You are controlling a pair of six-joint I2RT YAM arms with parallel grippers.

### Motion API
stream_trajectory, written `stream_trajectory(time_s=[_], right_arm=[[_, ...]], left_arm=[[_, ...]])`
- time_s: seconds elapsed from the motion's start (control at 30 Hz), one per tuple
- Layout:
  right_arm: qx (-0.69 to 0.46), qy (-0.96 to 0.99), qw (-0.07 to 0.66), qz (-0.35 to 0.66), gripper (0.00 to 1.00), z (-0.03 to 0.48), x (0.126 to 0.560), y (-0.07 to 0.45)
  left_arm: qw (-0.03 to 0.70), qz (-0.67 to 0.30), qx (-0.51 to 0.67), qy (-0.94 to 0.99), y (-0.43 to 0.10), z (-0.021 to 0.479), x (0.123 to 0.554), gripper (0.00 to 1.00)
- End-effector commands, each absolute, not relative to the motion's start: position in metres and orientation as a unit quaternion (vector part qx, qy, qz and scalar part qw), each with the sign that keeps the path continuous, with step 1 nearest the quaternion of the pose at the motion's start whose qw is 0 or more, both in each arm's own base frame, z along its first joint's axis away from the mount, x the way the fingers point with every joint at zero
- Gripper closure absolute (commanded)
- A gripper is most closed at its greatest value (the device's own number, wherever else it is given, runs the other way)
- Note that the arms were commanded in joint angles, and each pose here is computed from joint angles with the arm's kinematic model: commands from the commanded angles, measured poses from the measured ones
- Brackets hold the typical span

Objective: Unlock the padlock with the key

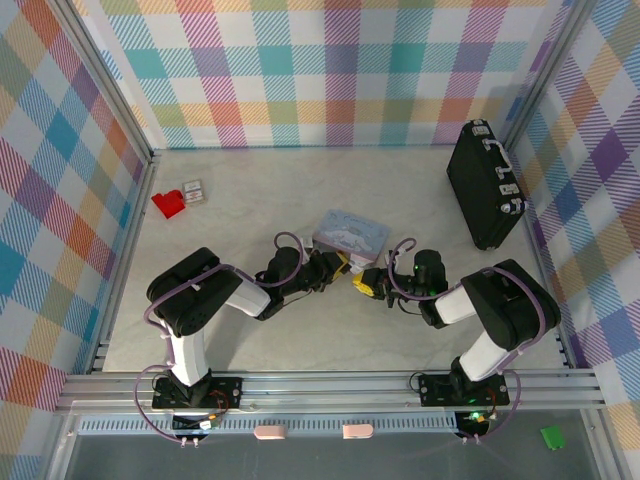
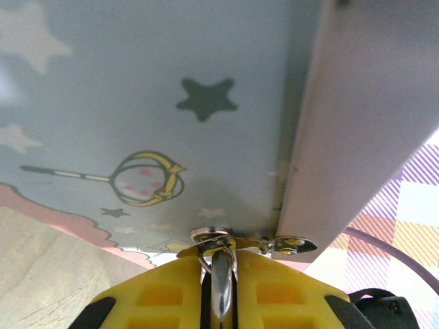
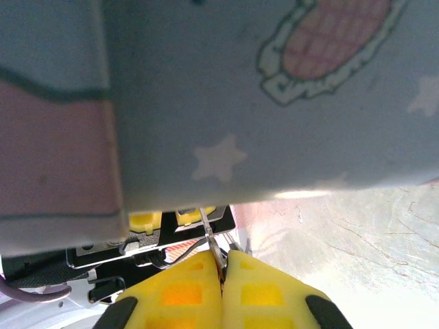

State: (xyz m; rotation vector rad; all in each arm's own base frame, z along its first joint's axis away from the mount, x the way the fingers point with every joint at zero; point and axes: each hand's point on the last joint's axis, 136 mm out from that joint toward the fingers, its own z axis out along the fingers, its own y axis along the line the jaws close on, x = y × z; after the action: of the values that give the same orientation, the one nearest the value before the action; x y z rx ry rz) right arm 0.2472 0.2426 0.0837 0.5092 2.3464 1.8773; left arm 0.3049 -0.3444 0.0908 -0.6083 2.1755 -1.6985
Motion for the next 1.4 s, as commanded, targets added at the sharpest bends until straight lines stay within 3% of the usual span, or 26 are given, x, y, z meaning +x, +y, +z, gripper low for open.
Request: stream_trajectory(time_s=[0.0, 1.37], right_arm=[[0.160, 0.765, 0.058, 0.621, 1.00, 0.089, 0.254, 0.244], [0.171, 0.750, 0.056, 0.637, 1.00, 0.093, 0.273, 0.252]], left_arm=[[0.166, -0.630, -0.196, 0.733, -0.350, 0.116, 0.303, 1.00], [0.143, -0.646, -0.175, 0.729, -0.375, 0.122, 0.277, 1.00]])
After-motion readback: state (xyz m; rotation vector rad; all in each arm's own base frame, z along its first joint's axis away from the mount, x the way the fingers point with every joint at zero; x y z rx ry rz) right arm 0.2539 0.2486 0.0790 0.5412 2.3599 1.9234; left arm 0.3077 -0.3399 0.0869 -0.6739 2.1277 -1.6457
